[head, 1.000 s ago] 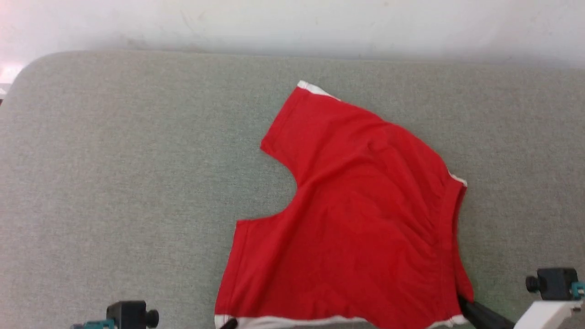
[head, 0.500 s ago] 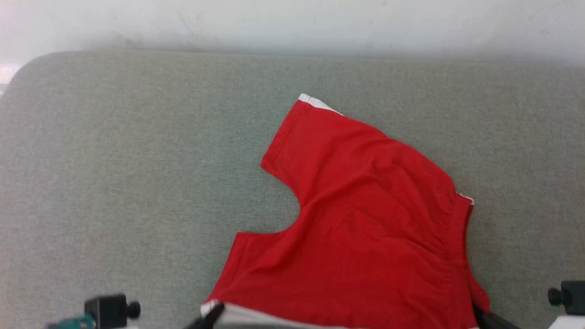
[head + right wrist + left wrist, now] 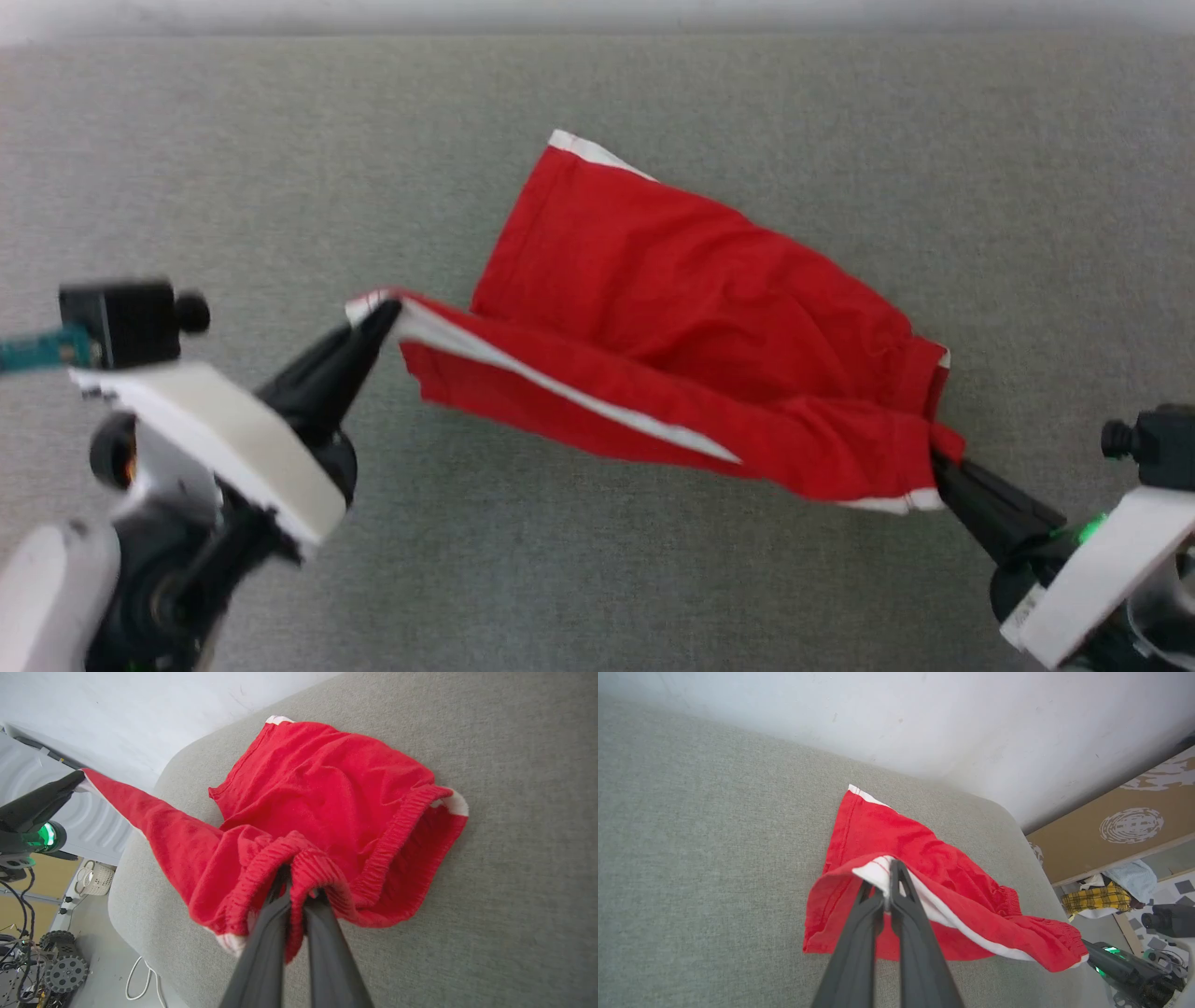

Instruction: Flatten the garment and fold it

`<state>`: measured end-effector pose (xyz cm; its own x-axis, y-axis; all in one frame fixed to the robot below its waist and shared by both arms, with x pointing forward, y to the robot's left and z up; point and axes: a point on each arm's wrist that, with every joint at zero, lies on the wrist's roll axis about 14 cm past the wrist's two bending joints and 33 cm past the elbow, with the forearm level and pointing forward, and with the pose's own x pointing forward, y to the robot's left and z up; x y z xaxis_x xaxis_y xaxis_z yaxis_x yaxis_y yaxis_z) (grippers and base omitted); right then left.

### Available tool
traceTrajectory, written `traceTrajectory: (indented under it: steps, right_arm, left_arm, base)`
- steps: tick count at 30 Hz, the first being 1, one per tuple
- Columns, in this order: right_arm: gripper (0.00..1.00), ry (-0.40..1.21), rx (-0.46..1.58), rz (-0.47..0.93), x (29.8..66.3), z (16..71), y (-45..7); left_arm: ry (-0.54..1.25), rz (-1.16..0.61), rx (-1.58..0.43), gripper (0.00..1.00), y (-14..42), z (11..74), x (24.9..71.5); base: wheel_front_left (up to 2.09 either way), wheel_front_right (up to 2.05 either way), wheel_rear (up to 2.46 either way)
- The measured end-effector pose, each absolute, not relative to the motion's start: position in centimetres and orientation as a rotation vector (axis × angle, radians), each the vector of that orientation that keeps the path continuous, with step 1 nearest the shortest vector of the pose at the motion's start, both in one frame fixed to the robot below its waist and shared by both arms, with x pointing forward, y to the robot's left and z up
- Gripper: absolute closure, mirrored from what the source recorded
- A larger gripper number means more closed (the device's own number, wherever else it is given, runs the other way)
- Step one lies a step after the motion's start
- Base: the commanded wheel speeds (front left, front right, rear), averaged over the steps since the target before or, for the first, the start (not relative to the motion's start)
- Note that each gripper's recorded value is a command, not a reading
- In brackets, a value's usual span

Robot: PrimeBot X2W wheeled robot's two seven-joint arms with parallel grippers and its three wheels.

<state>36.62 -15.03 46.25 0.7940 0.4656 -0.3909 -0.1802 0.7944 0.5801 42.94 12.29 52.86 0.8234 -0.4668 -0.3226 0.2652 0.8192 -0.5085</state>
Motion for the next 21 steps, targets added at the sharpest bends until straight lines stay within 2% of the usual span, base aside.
traceTrajectory:
  steps: [10,21]
  right_arm:
    - [1.0,0.519,0.555,0.335,40.2,44.9,-15.5]
    - [1.0,0.543,0.601,0.238,40.4,42.0,-17.1]
  left_arm:
    - [0.53,-0.488,-0.367,1.0,9.2,51.1,50.8]
    - [0.6,-0.544,-0.326,1.0,5.7,47.5,55.6]
  base:
    - [0.0,0.0,0.0]
    - [0.0,0.0,0.0]
